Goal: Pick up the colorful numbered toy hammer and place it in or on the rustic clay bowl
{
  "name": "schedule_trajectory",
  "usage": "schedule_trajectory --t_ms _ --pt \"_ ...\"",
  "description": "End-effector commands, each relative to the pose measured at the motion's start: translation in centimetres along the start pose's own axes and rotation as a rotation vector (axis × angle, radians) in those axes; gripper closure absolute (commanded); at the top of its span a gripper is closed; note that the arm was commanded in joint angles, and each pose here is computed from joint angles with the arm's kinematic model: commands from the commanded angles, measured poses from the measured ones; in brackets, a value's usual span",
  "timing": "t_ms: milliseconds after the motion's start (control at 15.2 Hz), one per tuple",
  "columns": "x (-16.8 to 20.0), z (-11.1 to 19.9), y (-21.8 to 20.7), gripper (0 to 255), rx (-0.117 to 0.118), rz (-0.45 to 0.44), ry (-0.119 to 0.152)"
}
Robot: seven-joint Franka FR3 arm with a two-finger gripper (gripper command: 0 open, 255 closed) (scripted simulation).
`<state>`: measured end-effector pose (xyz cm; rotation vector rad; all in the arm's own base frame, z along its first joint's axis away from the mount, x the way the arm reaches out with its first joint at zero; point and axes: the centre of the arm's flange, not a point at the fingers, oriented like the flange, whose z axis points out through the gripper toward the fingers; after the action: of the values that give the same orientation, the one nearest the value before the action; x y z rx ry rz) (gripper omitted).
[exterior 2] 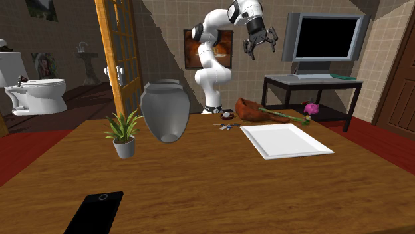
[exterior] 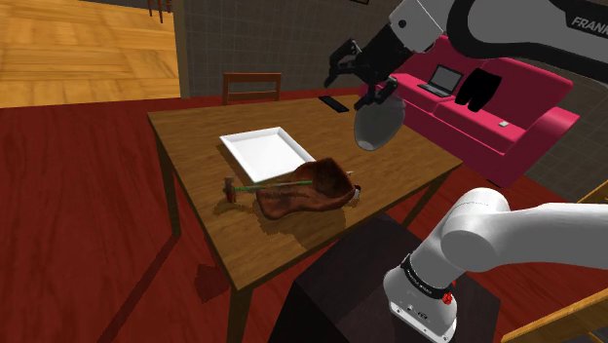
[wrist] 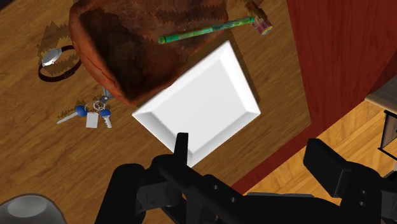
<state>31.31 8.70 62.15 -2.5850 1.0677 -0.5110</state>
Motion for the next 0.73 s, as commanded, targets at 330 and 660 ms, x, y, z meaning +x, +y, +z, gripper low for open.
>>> schedule_trajectory --t_ms 330,660 --pt "0.0 -4.4 0.0 0 0.000 0.000 0.000" --pt "0.0 -4.4 0.0 0 0.000 0.000 0.000"
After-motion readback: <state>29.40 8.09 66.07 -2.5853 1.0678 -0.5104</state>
